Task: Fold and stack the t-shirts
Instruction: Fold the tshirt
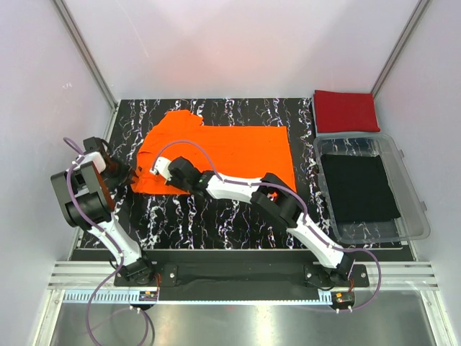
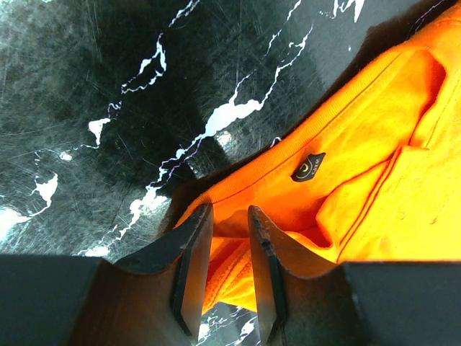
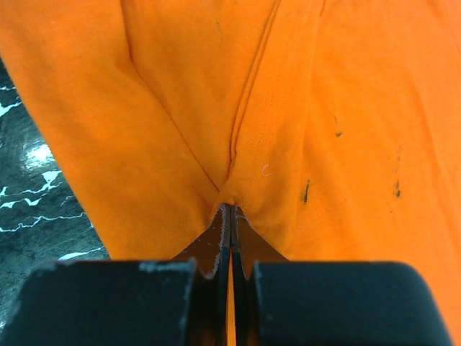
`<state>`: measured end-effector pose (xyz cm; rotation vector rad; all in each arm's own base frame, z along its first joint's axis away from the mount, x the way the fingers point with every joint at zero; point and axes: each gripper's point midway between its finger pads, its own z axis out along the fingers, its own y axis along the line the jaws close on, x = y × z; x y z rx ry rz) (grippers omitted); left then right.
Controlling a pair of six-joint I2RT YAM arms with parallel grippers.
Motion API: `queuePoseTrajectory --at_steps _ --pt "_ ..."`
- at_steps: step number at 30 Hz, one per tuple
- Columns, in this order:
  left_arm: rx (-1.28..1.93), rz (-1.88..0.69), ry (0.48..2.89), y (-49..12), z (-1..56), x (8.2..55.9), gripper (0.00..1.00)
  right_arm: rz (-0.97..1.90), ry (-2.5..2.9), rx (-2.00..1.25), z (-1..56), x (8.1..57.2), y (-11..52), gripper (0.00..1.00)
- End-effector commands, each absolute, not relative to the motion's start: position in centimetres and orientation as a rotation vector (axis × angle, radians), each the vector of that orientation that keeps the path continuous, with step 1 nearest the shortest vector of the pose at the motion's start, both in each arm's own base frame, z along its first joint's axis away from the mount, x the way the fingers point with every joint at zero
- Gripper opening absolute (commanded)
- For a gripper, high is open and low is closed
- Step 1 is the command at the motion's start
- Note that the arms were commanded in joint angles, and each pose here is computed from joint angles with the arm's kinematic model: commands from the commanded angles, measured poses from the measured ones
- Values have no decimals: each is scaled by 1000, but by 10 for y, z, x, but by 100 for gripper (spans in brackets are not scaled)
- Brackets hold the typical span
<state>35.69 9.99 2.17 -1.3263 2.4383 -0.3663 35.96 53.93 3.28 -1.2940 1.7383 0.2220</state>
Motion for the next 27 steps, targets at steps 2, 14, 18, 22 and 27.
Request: queuePoseTrajectory --at_steps 2,14,18,22,27 --pt "-1337 -229 2500 112 6 343 34 311 1737 -1149 81 377 543 0" --pt "-1323 -173 2522 115 4 341 34 516 1792 -1078 97 371 546 0" --pt "-1308 -146 2515 118 11 341 34 556 1812 -1042 103 372 544 0" --pt "-1299 -119 2505 122 14 340 34 619 1845 -991 107 380 539 0" --pt "-1307 -111 2524 120 10 337 34 674 1920 -857 104 401 527 0"
